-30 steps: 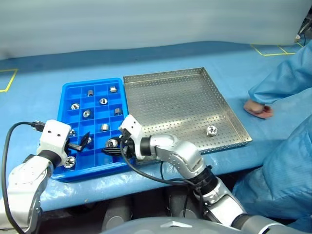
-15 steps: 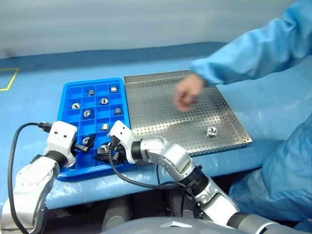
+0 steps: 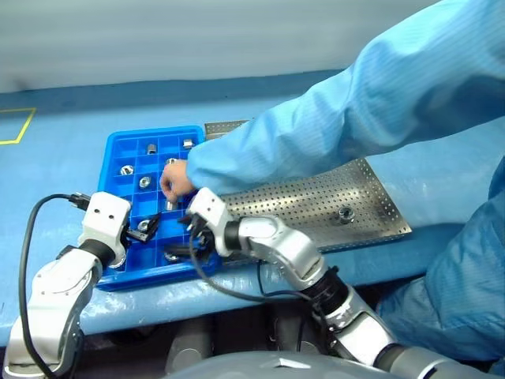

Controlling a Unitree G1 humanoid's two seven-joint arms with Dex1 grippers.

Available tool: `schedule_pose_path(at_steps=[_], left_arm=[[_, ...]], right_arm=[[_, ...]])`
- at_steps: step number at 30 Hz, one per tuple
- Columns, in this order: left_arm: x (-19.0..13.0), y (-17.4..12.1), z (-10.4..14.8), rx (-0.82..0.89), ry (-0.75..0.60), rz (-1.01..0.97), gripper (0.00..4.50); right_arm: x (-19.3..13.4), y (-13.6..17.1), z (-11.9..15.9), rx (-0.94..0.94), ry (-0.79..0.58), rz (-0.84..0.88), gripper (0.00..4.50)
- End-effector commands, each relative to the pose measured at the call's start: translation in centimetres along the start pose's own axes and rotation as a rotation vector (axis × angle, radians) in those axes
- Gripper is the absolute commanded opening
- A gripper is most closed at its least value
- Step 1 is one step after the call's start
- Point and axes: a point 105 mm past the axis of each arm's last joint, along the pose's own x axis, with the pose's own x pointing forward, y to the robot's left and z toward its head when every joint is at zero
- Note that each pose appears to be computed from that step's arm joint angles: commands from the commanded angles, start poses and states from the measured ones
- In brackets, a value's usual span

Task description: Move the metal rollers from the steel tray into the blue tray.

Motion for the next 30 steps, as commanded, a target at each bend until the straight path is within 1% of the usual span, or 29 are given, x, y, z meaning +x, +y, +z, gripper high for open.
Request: schedule_pose_path(at_steps=[1,5,10,13,17,21,24,30], left_arm=[[0.6,-0.7,1.1,0.005,-0.054,-0.038,4.50],[1.3,-2.4,2.2,-0.023,-0.119,-0.125,4.50],[2.0,-4.3,3.3,-0.045,-0.187,-0.227,4.50],[2.2,-5.3,4.1,-0.062,-0.228,-0.286,4.50],[2.5,-7.6,5.0,-0.089,-0.275,-0.381,4.50],[2.5,-8.6,5.5,-0.103,-0.294,-0.424,4.50],[2.3,-9.5,5.6,-0.101,-0.300,-0.457,4.50],[2.1,-10.1,5.5,-0.111,-0.298,-0.468,4.50]], right_arm=[[-2.7,-1.3,1.2,-0.056,-0.027,-0.091,3.62],[-6.3,-3.9,0.6,-0.063,0.010,-0.268,3.62],[-10.6,-7.2,-0.8,-0.060,0.084,-0.501,3.62],[-12.9,-8.9,-1.8,-0.098,0.160,-0.640,3.62],[-16.1,-10.9,-2.7,-0.146,0.251,-0.835,3.62],[-17.8,-11.7,-3.0,-0.157,0.289,-0.921,3.62],[-19.0,-11.7,-3.5,-0.140,0.321,-0.943,3.62],[-21.4,-12.3,-4.4,-0.116,0.378,-1.010,3.62]])
